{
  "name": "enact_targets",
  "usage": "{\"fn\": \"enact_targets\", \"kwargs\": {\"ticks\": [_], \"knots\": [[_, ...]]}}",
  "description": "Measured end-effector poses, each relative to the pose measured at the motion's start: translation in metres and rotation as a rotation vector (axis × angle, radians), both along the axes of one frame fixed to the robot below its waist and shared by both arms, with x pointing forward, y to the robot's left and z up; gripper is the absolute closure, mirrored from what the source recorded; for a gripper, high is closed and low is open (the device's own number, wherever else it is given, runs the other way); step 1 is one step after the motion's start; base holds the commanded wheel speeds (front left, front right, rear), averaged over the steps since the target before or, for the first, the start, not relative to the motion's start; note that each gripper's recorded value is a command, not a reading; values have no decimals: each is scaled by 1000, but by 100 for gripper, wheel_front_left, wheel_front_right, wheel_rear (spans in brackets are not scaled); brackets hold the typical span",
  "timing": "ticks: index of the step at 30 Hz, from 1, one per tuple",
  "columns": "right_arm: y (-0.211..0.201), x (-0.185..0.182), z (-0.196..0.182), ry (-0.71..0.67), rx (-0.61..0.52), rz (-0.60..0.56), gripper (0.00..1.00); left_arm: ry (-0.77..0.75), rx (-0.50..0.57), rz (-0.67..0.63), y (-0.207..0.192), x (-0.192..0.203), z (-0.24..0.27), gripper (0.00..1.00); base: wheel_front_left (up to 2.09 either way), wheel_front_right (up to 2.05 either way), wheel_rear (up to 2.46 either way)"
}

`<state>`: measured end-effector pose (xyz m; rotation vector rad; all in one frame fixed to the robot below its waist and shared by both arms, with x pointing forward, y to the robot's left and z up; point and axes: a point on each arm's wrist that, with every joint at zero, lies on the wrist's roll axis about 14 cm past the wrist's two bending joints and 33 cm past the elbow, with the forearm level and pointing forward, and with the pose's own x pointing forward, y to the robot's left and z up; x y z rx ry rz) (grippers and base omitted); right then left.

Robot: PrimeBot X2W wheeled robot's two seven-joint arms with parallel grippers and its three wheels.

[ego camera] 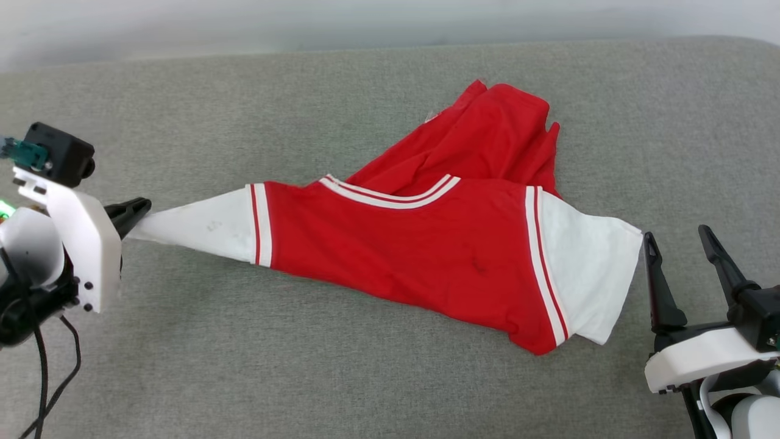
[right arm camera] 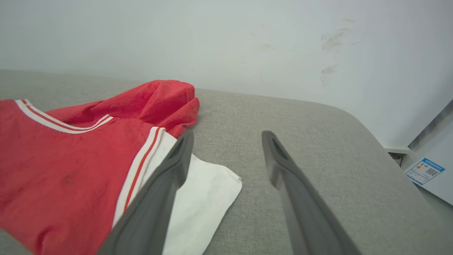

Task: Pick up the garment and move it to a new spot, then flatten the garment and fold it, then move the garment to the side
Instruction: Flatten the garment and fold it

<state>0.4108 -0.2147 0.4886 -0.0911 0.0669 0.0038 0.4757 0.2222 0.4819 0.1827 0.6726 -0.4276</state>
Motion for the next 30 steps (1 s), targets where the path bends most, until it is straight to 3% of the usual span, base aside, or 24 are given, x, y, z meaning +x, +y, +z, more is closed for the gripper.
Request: {"fn": "enact_targets", "kwargs": {"ticks": [6, 18, 24, 25, 26, 30], "knots": [[9, -1, 2, -3, 10, 21, 0, -6, -30, 36, 5, -27, -1, 100, 0, 0, 0], [18, -1, 2, 5, 16, 46, 0, 216, -103, 195, 22, -99, -85, 100, 0, 0, 0], [21, -4, 2, 14, 15, 55, 0, 250, -113, 253, 31, -113, -107, 100, 0, 0, 0], [21, -4, 2, 16, 15, 55, 0, 230, -123, 262, 31, -111, -105, 65, 0, 0, 0], [21, -5, 3, 14, 14, 56, 0, 208, -133, 272, 32, -108, -104, 0, 0, 0, 0], [21, -8, 8, 8, 9, 62, 0, 61, -131, 299, 40, -96, -88, 0, 0, 0, 0]]}}
